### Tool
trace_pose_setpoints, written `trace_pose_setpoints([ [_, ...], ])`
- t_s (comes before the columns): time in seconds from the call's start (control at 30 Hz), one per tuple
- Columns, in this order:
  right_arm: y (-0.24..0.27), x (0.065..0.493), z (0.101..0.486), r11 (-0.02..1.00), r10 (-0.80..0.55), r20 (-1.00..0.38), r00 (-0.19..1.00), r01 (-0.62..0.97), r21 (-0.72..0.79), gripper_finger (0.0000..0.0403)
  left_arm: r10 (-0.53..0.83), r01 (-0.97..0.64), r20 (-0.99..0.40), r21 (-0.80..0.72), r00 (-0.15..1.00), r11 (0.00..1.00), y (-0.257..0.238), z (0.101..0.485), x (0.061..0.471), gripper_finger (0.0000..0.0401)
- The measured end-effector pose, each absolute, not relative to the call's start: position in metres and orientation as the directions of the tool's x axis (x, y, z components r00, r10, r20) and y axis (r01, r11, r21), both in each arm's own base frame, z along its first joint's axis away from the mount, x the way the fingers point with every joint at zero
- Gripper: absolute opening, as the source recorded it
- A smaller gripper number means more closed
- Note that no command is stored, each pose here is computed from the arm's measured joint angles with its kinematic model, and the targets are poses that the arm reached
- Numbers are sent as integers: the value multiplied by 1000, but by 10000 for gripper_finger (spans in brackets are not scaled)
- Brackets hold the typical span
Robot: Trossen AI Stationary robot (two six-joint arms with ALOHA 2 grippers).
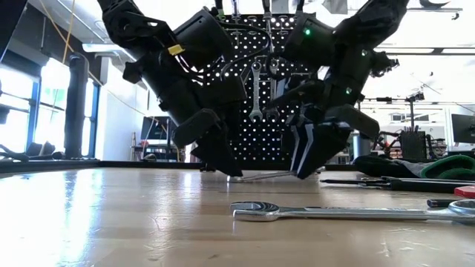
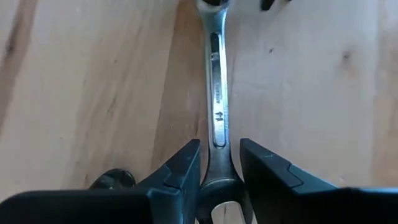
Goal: Hang tools onto peg board
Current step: Hang the silver wrench on the peg board
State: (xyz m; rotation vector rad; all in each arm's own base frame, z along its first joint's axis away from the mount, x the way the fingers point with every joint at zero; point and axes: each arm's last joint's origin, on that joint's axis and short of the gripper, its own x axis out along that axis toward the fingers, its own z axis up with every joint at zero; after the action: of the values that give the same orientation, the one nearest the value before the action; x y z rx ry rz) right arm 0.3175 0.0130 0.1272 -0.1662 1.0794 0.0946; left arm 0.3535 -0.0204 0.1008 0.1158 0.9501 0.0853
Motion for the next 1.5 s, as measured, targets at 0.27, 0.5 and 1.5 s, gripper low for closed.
trace_pose_setpoints([
  [0.27, 14, 318, 123, 981, -5, -891, 453, -169, -92, 33, 121, -21, -799, 134, 589, 991, -21, 101, 354, 121],
  [0.5, 14, 317, 123, 979, -26, -893, 450, -168, -113, 27, 120, -22, -797, 133, 592, 991, -21, 102, 355, 121],
  [1.5, 50, 318, 191, 929, -146, -849, 508, -225, -294, 1, -115, 28, -602, -151, 790, 988, -8, 160, 366, 122],
])
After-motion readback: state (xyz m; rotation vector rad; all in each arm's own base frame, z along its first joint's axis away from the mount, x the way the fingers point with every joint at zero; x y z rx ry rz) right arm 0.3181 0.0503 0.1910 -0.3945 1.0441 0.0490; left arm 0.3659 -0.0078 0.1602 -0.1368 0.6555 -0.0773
